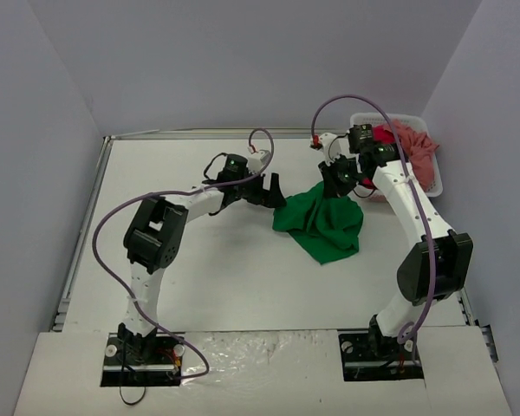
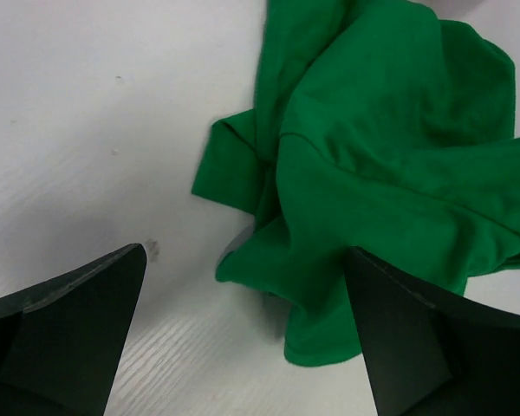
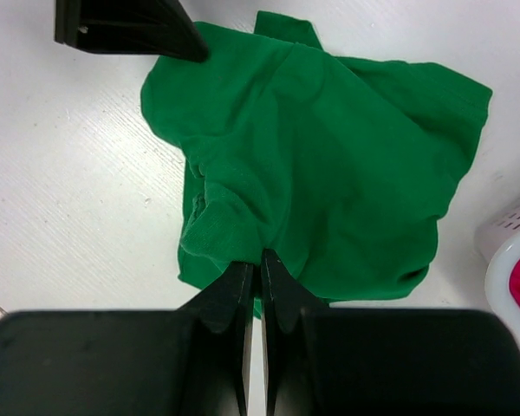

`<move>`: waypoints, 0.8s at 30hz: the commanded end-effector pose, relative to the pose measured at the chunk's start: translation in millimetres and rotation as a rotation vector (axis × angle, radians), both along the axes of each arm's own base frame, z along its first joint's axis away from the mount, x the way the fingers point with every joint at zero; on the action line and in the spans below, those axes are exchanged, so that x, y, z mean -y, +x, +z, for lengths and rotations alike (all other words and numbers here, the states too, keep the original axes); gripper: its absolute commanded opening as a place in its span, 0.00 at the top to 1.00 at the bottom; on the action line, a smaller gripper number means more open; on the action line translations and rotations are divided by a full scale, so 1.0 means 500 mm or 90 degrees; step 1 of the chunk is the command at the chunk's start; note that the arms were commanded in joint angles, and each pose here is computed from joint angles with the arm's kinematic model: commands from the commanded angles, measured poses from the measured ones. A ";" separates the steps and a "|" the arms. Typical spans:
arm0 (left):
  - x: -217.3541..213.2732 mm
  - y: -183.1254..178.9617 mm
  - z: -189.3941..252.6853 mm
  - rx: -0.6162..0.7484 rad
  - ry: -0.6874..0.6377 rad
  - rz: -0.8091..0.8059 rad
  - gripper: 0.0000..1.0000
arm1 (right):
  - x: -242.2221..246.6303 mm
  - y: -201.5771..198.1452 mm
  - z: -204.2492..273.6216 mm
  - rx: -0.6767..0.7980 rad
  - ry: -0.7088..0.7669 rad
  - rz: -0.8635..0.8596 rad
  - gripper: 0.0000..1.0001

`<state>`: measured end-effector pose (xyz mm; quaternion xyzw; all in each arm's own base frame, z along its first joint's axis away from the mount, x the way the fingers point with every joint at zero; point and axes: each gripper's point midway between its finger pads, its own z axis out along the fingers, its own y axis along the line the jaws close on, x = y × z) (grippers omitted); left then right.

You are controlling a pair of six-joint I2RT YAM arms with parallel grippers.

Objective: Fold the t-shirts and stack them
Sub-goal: Flatten out the tshirt

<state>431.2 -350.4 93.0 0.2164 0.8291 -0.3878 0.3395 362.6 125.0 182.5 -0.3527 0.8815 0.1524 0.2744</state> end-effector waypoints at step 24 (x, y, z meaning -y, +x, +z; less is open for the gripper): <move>-0.194 -0.031 0.485 0.188 -0.016 -0.014 0.98 | -0.003 -0.005 0.175 0.131 0.032 0.015 1.00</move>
